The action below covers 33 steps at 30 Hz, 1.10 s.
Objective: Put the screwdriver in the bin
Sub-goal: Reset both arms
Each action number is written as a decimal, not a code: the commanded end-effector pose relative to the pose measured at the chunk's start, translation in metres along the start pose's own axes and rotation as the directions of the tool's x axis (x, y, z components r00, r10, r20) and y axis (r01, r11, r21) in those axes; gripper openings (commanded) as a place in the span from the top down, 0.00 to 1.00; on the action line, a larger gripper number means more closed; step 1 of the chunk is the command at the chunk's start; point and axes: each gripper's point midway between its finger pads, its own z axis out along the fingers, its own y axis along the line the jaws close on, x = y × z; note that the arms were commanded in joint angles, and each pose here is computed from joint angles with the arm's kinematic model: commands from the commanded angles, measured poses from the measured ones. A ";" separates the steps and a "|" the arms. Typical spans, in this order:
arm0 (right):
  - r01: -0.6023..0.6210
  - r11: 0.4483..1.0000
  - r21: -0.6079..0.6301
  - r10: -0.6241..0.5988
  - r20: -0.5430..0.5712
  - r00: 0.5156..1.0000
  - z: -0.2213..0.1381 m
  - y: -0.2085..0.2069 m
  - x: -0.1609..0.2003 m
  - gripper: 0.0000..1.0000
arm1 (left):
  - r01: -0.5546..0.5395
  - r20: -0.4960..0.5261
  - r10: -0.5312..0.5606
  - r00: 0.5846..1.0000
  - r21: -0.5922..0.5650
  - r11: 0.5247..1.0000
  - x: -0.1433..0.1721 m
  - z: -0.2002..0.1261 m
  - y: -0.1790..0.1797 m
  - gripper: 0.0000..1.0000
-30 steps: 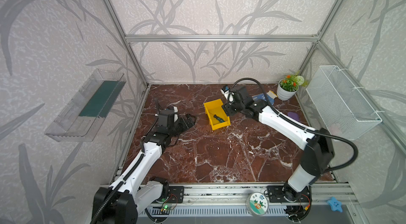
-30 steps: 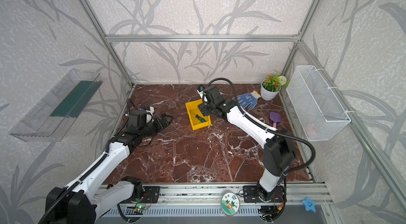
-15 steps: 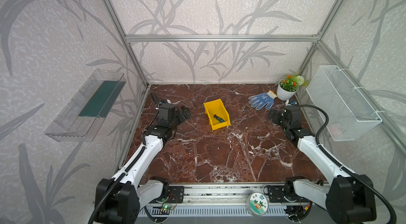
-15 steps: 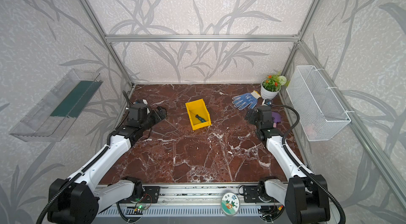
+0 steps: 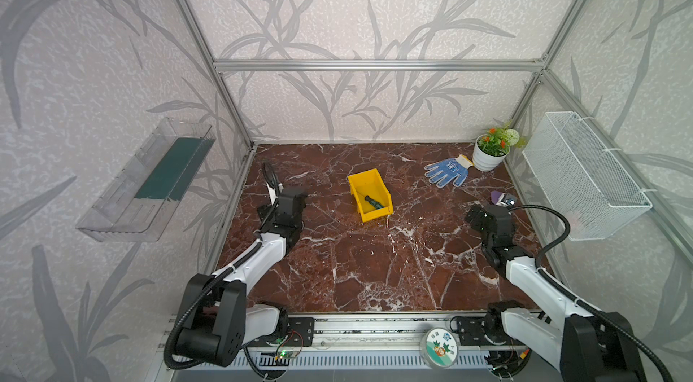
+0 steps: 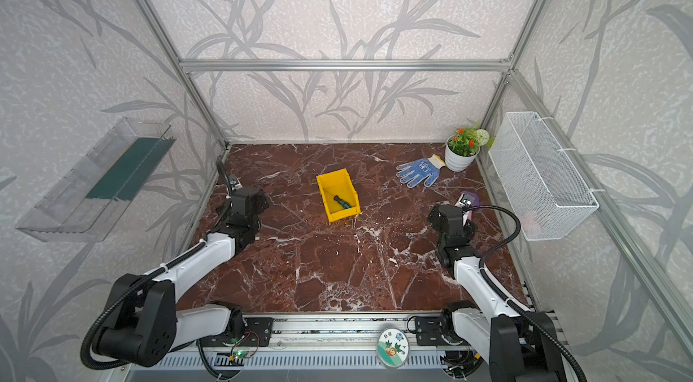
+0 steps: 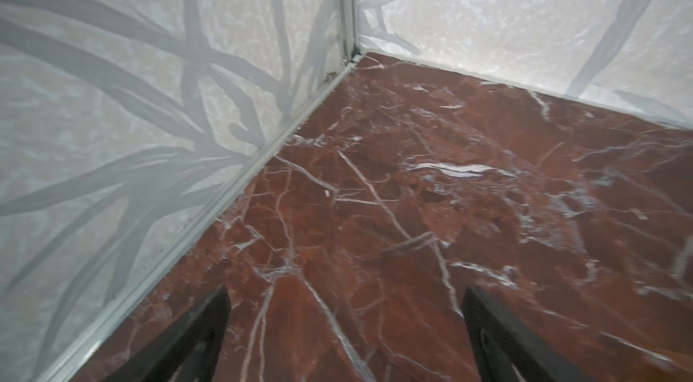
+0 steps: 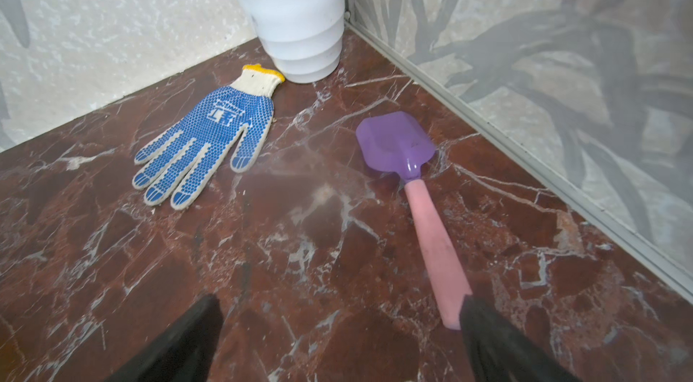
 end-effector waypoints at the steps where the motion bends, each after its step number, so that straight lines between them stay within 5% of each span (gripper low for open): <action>1: 0.029 0.999 0.022 -0.030 0.078 0.996 0.000 -0.002 -0.014 0.01 | 0.000 0.191 0.018 0.981 -0.093 0.996 -0.018 0.001 0.016 0.01; 6: 0.095 0.994 0.046 -0.099 0.084 0.992 0.004 0.000 -0.005 0.01 | -0.127 0.225 0.160 0.961 -0.152 0.980 -0.011 0.010 0.009 0.01; 10: 0.135 0.986 0.094 -0.143 0.084 0.986 0.007 -0.004 -0.002 0.01 | -0.174 0.158 0.202 0.966 -0.179 0.968 -0.010 0.021 0.001 0.01; 18: 0.138 0.987 0.082 -0.147 0.118 0.982 0.005 -0.002 -0.005 0.01 | -0.124 0.227 0.156 0.961 -0.150 0.981 -0.012 0.010 -0.001 0.01; 22: 0.178 0.979 0.097 -0.188 0.113 0.976 0.006 0.000 -0.007 0.01 | -0.130 0.261 0.108 0.959 0.069 0.989 -0.005 -0.003 -0.026 0.01; 33: 0.220 0.972 0.085 -0.230 0.132 0.964 0.008 0.009 -0.009 0.01 | -0.077 0.304 0.066 0.951 0.025 0.997 0.000 0.006 -0.016 0.01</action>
